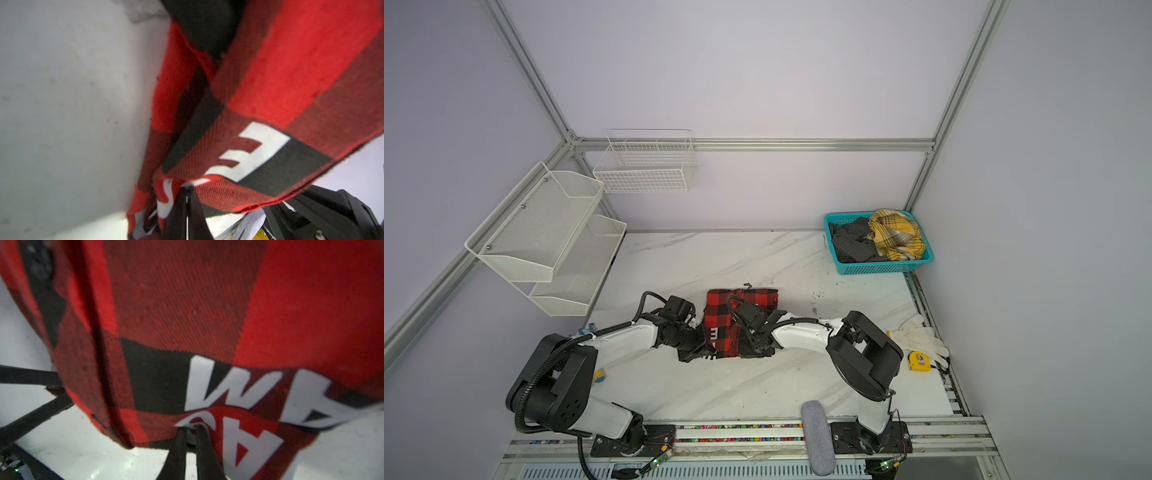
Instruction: Fold and stack the long sleeve shirts
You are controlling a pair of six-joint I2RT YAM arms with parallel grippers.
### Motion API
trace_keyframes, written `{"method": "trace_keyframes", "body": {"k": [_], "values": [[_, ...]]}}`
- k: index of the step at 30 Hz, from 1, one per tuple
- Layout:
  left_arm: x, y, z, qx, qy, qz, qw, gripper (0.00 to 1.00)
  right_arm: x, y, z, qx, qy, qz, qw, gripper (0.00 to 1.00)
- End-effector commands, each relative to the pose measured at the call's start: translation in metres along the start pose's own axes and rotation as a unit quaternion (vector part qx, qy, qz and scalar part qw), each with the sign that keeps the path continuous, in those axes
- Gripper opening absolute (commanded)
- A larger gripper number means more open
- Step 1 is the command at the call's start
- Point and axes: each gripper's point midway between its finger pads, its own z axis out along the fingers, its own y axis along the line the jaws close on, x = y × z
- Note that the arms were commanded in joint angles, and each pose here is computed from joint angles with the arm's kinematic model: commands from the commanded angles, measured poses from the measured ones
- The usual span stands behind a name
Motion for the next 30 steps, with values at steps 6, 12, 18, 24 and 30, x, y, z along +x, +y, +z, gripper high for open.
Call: {"method": "trace_keyframes", "body": {"k": [6, 12, 18, 24, 30], "values": [[-0.023, -0.042, -0.049, 0.040, -0.060, 0.029, 0.997, 0.24, -0.043, 0.026, -0.050, -0.014, -0.065, 0.004, 0.998, 0.16], [-0.083, -0.098, -0.074, 0.070, -0.103, 0.055, 0.991, 0.23, -0.100, 0.000, -0.068, -0.008, -0.105, 0.028, 0.994, 0.17], [-0.126, -0.114, -0.052, 0.073, -0.101, 0.047, 0.991, 0.18, -0.143, -0.037, -0.057, 0.010, -0.113, 0.054, 0.992, 0.16], [-0.142, -0.088, -0.021, 0.050, -0.084, 0.021, 0.995, 0.15, -0.169, -0.061, -0.034, 0.017, -0.100, 0.055, 0.993, 0.16], [-0.132, -0.055, 0.004, 0.029, -0.059, 0.000, 0.998, 0.14, -0.164, -0.073, 0.002, 0.033, -0.067, 0.053, 0.996, 0.13]]}}
